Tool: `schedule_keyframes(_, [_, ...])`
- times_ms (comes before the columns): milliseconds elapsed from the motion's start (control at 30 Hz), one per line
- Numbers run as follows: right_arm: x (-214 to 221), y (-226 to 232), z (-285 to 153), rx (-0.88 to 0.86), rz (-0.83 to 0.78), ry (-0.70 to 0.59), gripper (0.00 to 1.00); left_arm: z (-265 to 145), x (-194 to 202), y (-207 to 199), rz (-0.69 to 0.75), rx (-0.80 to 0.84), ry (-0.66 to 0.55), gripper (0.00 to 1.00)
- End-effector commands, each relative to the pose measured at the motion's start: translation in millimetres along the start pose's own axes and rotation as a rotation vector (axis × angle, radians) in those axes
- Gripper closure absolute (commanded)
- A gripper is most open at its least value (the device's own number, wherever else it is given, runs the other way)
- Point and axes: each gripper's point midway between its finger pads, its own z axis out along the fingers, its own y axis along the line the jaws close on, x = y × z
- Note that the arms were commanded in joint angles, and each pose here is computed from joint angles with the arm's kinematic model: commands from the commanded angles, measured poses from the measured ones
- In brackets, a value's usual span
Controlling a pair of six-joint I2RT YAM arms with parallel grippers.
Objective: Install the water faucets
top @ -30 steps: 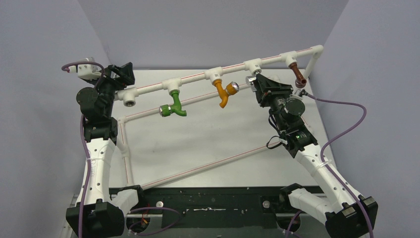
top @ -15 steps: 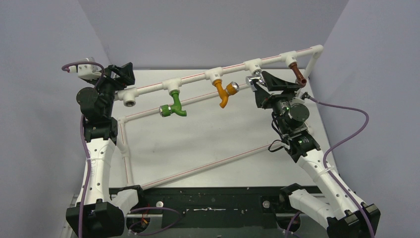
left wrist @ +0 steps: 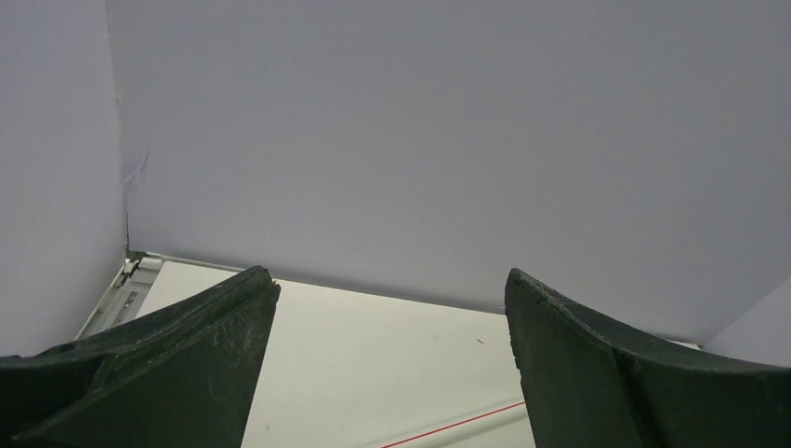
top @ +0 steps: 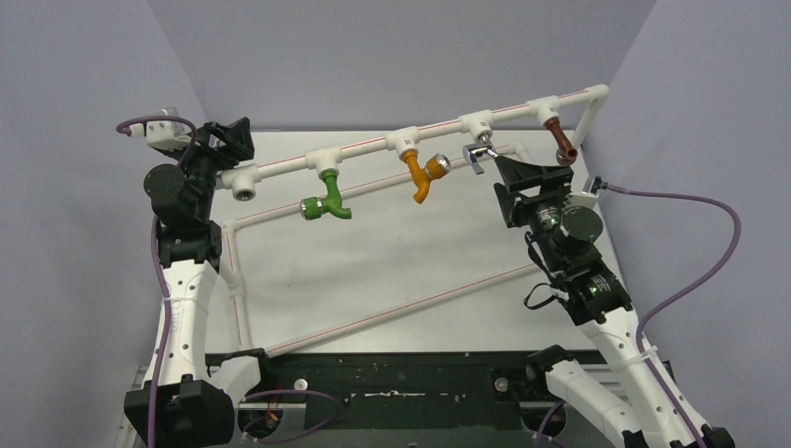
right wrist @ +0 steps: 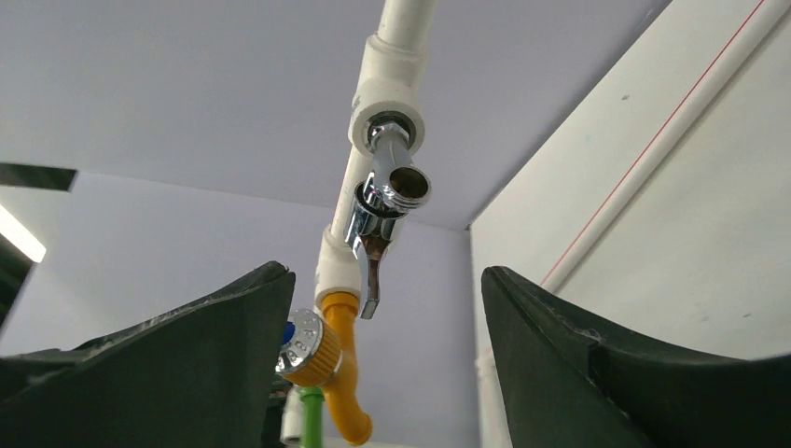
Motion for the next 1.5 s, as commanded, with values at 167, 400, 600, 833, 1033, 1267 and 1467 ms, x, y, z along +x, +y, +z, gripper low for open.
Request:
schedule_keyframes(167, [-25.9, 41.2, -21.6, -0.107, -0.721, -0.055, 0.25, -25.5, 136.5, 53.8, -0.077, -0.167, 0.429, 0.10])
schedule_keyframes(400, [-28.2, 60.4, -24.4, -0.254, -1.304, -0.050, 0.26, -25.3, 136.1, 53.7, -0.076, -0.167, 0.428, 0.10])
schedule_keyframes(600, [-29.8, 43.0, -22.3, -0.303, -1.720, -0.042, 0.26, -25.9, 136.5, 54.3, -0.078, -0.168, 0.429, 0.10])
schedule_keyframes(833, [-28.2, 23.3, -11.4, -0.312, -2.111, 0.014, 0.24, -25.8, 136.1, 53.7, -0.079, -0.166, 0.428, 0.10])
schedule_keyframes(1033, [-38.1, 26.5, 8.1, -0.274, -2.285, -0.113, 0.24, -26.5, 137.0, 52.8, -0.084, -0.163, 0.431, 0.10])
schedule_keyframes(1267, [-42.0, 30.6, 26.8, -0.250, -2.476, -0.243, 0.25, -26.7, 138.1, 53.0, -0.085, -0.163, 0.434, 0.10])
schedule_keyframes(1467, [-31.1, 39.7, 37.5, -0.320, -2.567, -0.274, 0.27, -26.0, 137.9, 53.2, -0.087, -0.163, 0.434, 0.10])
